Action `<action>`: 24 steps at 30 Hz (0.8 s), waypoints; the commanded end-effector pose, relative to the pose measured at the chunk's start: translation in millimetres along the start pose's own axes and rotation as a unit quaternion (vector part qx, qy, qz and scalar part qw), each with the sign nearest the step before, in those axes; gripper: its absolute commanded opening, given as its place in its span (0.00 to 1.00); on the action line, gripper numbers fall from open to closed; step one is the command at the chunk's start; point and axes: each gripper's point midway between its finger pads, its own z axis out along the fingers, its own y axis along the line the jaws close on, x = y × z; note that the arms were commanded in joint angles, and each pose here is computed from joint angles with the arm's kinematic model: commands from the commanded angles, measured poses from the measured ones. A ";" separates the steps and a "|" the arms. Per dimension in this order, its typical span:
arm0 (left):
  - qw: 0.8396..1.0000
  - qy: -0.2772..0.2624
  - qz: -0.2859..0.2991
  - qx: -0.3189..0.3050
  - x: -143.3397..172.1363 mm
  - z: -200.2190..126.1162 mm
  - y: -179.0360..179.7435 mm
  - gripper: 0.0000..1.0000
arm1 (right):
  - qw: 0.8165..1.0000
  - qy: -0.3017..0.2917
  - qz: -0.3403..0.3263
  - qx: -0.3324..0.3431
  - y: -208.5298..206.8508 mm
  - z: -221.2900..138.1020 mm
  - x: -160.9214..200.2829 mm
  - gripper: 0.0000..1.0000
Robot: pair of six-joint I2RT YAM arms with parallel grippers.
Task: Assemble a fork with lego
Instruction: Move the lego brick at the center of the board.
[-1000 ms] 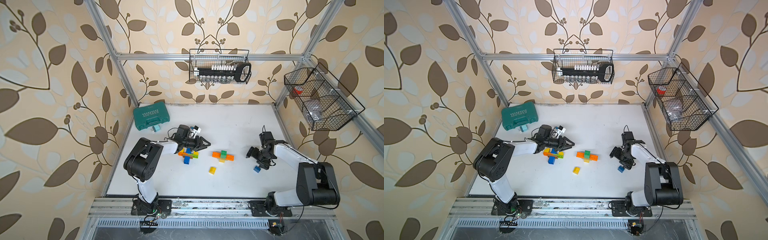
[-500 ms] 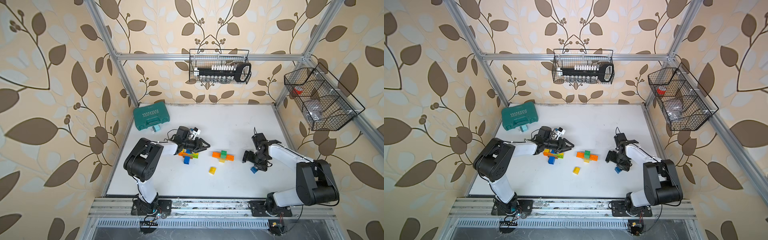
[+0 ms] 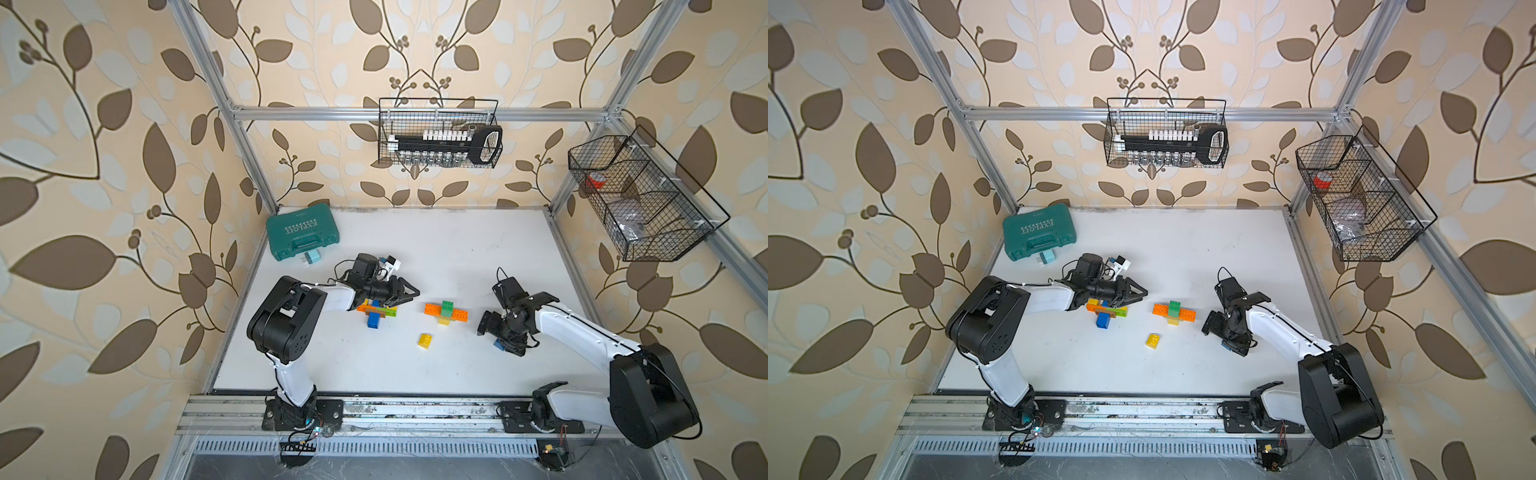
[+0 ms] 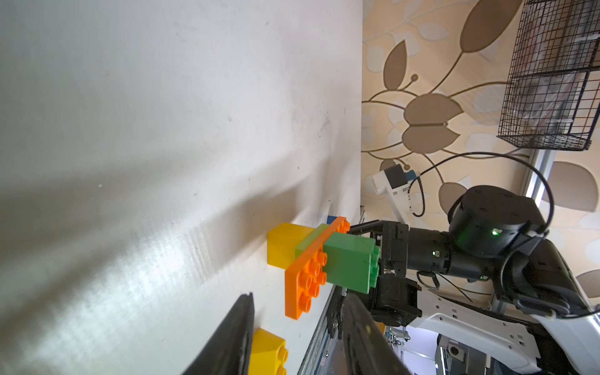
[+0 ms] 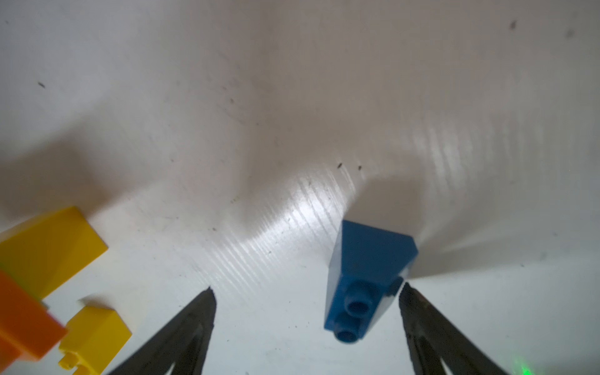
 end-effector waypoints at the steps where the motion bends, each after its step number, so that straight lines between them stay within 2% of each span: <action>1: 1.000 -0.009 0.020 0.016 -4.5 -8.1 -14.2 0.46 | 0.998 -0.012 -0.032 0.044 -13.4 -8.9 -3.6 0.89; 5: 1.000 -0.006 0.016 0.014 -3.3 -7.2 -11.5 0.46 | 0.995 -0.030 -0.077 0.060 -14.9 -17.9 -12.9 0.85; 8: 1.000 -0.005 0.015 0.013 -3.2 -6.4 -10.5 0.46 | 0.990 -0.048 -0.124 0.037 -0.4 -22.4 -23.1 0.69; 10: 1.000 -0.003 0.013 0.013 -3.3 -5.9 -9.6 0.46 | 0.985 -0.045 -0.168 0.014 13.6 -20.0 -25.9 0.65; 14: 1.000 -0.001 0.013 0.013 -3.7 -5.7 -10.8 0.46 | 0.975 -0.014 -0.221 0.016 23.1 -10.8 -26.6 0.64; 24: 1.000 0.001 0.012 0.012 -5.1 -4.4 -9.7 0.46 | 0.970 0.005 -0.240 0.042 22.8 -4.4 -30.3 0.68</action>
